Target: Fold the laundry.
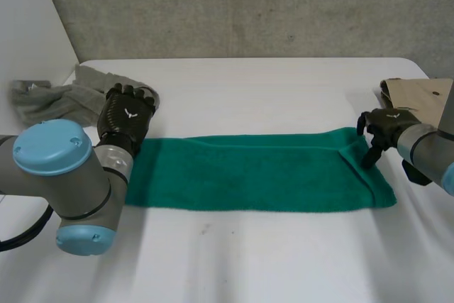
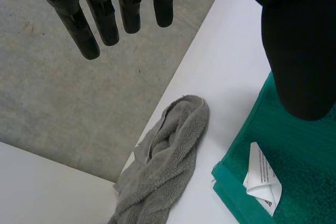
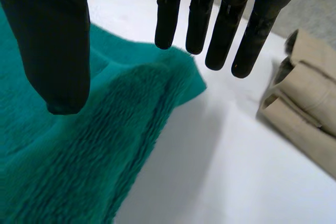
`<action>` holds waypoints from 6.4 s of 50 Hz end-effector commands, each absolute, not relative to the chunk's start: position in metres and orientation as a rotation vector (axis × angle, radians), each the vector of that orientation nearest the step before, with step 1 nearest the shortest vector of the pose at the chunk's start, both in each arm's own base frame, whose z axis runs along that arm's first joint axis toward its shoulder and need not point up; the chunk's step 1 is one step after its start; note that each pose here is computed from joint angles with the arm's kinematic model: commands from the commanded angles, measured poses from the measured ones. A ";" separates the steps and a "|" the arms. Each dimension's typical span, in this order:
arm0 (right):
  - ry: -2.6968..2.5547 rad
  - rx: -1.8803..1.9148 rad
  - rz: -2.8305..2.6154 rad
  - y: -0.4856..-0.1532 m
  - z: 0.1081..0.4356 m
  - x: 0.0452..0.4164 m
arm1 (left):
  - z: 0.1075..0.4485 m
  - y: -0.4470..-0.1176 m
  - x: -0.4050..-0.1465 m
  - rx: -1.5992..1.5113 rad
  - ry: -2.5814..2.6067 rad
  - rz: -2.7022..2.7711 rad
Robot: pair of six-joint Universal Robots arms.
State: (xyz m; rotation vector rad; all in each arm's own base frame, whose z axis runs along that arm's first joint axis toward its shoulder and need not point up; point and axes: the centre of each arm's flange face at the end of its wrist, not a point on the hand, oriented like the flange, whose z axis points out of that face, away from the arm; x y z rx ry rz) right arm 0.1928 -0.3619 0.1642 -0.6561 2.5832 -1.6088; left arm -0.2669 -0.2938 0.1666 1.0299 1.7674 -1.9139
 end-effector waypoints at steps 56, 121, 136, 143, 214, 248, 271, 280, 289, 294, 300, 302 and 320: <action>2.412 -0.679 -1.900 -0.374 0.202 0.193 | 0.167 -0.290 -0.266 1.020 1.788 -1.924; 1.566 -1.700 -2.291 -0.266 0.219 0.319 | 0.203 -0.291 -0.249 0.914 1.726 -1.985; 1.124 -1.907 -1.873 -0.163 0.131 0.428 | 0.191 -0.285 -0.243 0.893 1.813 -1.977; 1.411 -1.693 -1.969 -0.180 0.161 0.415 | 0.198 -0.283 -0.250 0.901 1.799 -2.026; 2.254 -1.270 -1.694 -0.220 0.116 0.278 | 0.164 -0.257 -0.320 1.072 2.151 -1.989; 2.300 -1.442 -1.724 -0.223 0.115 0.266 | 0.159 -0.273 -0.303 1.008 2.037 -1.857; 1.482 -2.085 -1.989 -0.171 0.160 0.363 | 0.206 -0.248 -0.278 0.919 2.010 -1.964; 1.381 -2.072 -1.807 -0.128 0.138 0.373 | 0.211 -0.251 -0.280 0.872 2.029 -2.007; 1.957 -1.062 -1.903 -0.221 0.209 0.294 | 0.231 -0.238 -0.308 0.880 2.031 -2.170; 2.123 -0.715 -1.779 -0.247 0.210 0.257 | 0.231 -0.214 -0.342 0.998 2.091 -2.292; 2.190 -0.681 -1.615 -0.247 0.206 0.250 | 0.212 -0.189 -0.377 1.165 2.196 -2.334; 2.203 -0.685 -1.573 -0.250 0.200 0.254 | 0.204 -0.189 -0.381 1.180 2.215 -2.303; 2.218 -0.891 -1.335 -0.242 0.133 0.312 | 0.136 -0.203 -0.341 1.169 2.272 -1.741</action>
